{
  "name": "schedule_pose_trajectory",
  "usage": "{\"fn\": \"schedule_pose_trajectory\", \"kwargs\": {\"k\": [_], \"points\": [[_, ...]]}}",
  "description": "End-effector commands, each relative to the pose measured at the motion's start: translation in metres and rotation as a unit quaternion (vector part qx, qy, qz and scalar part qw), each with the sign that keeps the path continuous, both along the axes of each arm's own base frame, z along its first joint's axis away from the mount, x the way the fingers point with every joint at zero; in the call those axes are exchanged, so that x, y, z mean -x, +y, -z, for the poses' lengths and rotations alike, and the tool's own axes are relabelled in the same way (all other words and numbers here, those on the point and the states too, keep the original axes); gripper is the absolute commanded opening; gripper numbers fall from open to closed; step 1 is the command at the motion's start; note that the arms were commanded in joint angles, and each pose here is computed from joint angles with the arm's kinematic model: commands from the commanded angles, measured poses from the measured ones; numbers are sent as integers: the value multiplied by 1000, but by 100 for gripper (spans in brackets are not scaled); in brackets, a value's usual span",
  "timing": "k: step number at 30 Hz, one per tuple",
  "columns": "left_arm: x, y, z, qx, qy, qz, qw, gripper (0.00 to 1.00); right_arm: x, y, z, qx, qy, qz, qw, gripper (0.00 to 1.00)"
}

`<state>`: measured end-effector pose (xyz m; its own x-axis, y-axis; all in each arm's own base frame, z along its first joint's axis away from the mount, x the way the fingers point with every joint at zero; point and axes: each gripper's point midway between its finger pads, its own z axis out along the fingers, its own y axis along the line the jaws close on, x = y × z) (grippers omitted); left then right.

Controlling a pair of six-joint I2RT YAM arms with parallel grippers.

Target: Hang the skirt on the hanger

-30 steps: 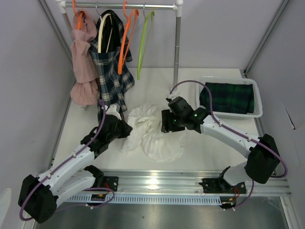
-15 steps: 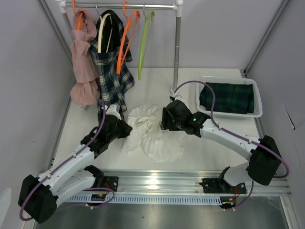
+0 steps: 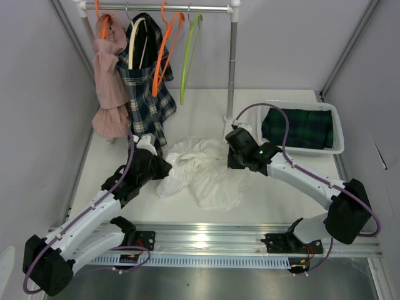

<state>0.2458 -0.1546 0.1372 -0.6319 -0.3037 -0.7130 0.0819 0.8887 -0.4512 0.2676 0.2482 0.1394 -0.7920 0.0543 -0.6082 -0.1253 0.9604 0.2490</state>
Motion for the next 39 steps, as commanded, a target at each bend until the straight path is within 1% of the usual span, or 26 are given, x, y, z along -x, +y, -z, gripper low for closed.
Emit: {"fn": "schedule_pose_trajectory", "kwargs": {"k": [1,2,5,6,9,12,13,15,16,17,19,20,22,23,25,27,28,31,33,35,37,38,39], "points": [[-7,6,-35,-7,-41,-7,999,0,-8,-40,-50,50,-47,11,998,0],[-9,7,-43,-6,-48,-9,999,0,-14,-44,-75,53,-74,8,996,0],[-5,10,-47,-12,-44,-12,999,0,-19,-68,-103,97,-94,13,991,0],[-5,11,-48,-12,-45,-12,999,0,-24,-70,-123,95,-114,17,989,0],[-4,12,-49,-11,-43,-13,999,0,-25,-73,-133,112,-119,8,987,0],[-4,13,-43,-18,-33,-18,999,0,-22,-71,-114,122,-100,-1,988,0],[-5,15,-41,-22,-31,-23,999,0,-18,-72,-93,132,-82,-5,988,0],[-6,20,-33,-36,-18,-28,999,0,-11,-77,-71,143,-64,-5,988,0],[-5,21,-29,-39,-13,-28,999,0,-4,-83,-48,153,-41,-1,987,0],[-6,21,-27,-38,-10,-28,999,0,0,-85,-37,157,-29,-2,987,0],[-7,20,-21,-39,-1,-25,999,0,10,-84,-14,148,-9,-4,989,0],[-8,17,-21,-32,-1,-21,999,0,17,-76,-7,136,2,-18,991,0],[-11,13,-16,-28,6,-17,999,0,25,-67,3,123,5,-29,992,0],[-12,11,-16,-24,7,-15,1000,0,31,-67,13,128,15,-33,991,0],[-14,2,-12,-17,15,3,1000,0,36,-59,16,124,9,-44,991,0],[-14,-8,-13,-9,16,29,999,5,42,-50,17,106,6,-60,992,0],[-16,-11,-11,-10,19,34,999,13,41,-45,14,95,0,-62,994,1],[-15,-23,-21,0,15,71,997,29,38,-38,6,79,-9,-62,995,2],[-13,-25,-24,-4,11,87,996,37,34,-35,2,76,-14,-61,995,2],[-12,-28,-34,-5,3,104,995,46,31,-34,0,78,-17,-59,995,2],[-10,-35,-47,0,-5,127,992,53,29,-31,-1,78,-17,-61,995,3],[-7,-35,-47,-6,-2,139,990,54,28,-30,-2,77,-18,-60,995,4],[-7,-38,-59,-4,-13,150,989,55,26,-29,-1,79,-16,-60,995,4]]}}
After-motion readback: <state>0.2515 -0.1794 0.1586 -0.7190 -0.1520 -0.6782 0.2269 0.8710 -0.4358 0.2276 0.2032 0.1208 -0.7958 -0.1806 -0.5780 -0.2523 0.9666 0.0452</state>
